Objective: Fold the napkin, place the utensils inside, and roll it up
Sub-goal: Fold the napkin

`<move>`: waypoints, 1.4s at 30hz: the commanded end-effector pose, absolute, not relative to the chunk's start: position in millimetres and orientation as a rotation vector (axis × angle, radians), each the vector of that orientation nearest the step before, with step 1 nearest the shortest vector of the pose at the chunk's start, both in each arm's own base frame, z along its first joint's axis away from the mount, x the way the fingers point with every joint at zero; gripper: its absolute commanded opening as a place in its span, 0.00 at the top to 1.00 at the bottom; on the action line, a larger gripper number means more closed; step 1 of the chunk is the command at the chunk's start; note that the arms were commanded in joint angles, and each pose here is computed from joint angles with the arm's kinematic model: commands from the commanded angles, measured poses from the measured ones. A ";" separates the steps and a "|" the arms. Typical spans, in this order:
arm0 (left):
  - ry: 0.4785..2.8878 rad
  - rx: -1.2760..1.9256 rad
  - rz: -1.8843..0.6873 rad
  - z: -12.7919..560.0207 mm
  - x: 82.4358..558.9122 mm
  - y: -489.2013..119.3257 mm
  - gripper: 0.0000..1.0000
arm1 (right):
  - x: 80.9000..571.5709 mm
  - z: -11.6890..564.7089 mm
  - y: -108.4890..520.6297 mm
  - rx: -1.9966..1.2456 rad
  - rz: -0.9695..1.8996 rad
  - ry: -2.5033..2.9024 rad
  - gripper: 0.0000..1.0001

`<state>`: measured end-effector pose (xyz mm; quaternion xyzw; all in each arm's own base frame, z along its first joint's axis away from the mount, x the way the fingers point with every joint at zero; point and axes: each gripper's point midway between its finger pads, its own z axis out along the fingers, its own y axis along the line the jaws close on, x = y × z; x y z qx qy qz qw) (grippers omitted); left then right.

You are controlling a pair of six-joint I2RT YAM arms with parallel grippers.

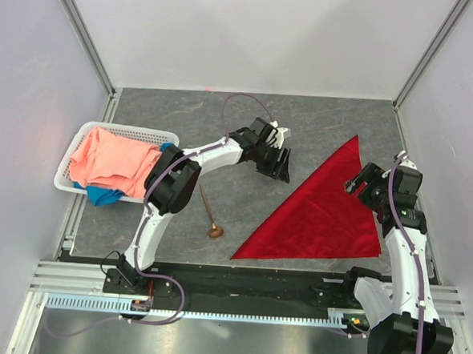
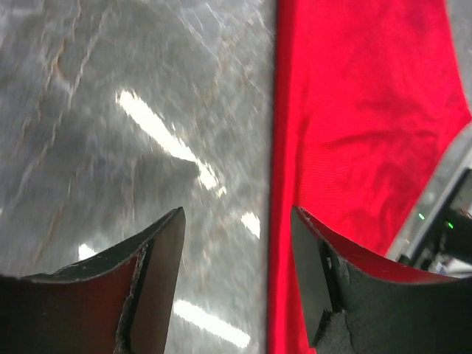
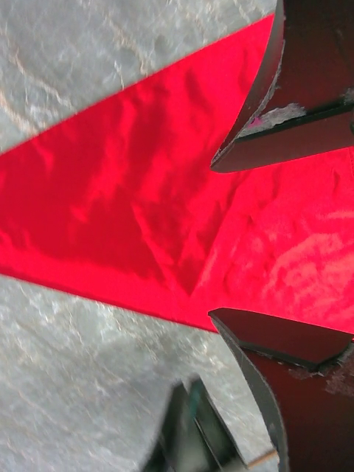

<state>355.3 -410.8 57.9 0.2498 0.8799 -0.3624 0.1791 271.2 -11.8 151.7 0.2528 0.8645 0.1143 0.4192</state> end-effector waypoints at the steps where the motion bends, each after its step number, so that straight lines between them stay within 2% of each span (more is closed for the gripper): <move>1: 2.413 0.660 -1.033 63.6 379.5 -435.2 0.35 | 279.8 167.2 1.1 0.554 0.375 2.122 0.18; 14: 2.470 0.731 -1.082 30.7 347.8 -458.5 0.39 | 288.9 163.3 8.0 0.548 0.437 2.127 0.18; 27: 2.466 0.782 -1.096 25.7 333.3 -474.9 0.45 | 286.6 162.2 9.6 0.549 0.446 2.129 0.18; 42: 2.479 0.778 -1.078 22.5 333.6 -482.8 0.60 | 285.0 159.2 10.1 0.556 0.448 2.132 0.19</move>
